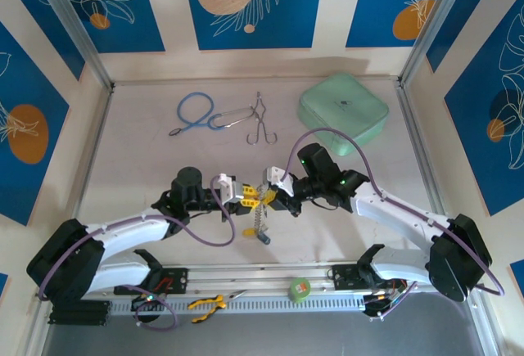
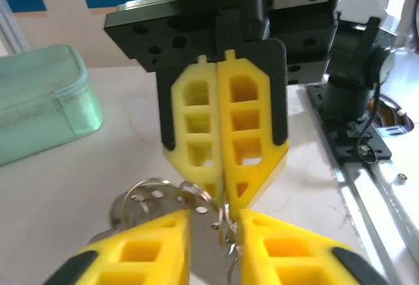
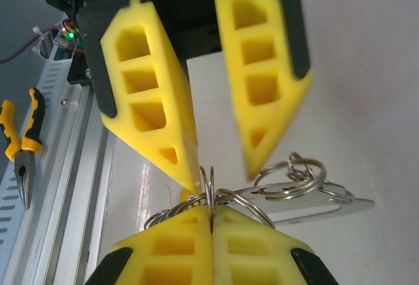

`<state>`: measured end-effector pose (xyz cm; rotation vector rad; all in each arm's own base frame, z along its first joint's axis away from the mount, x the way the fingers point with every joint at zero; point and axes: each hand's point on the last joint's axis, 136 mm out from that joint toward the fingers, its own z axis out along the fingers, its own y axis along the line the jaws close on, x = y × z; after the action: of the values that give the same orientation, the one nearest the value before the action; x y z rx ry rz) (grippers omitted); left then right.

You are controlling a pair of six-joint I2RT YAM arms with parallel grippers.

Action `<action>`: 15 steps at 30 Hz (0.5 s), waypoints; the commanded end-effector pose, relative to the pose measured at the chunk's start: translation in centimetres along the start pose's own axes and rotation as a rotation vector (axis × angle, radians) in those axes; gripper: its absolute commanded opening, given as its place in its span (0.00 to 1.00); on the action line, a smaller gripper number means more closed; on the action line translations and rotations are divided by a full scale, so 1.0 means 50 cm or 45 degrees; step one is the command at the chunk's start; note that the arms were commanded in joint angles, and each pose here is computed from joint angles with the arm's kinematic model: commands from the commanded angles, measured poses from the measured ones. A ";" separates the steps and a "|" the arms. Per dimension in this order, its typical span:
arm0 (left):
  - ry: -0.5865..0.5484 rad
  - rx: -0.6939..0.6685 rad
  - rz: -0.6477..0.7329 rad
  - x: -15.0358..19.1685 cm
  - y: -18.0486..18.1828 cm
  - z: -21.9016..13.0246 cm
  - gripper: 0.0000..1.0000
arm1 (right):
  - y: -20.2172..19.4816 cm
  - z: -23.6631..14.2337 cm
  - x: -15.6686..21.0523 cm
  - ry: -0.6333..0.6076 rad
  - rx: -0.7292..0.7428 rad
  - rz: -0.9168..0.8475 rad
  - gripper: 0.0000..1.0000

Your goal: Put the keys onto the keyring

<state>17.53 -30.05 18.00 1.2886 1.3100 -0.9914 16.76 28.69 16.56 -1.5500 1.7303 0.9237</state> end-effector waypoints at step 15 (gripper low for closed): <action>0.170 0.025 0.067 0.015 -0.005 -0.003 0.26 | -0.009 0.003 0.010 0.466 0.018 -0.204 0.00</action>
<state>17.66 -29.40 17.22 1.3730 1.3732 -0.8901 17.64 28.59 15.66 -1.8429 1.8279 0.6054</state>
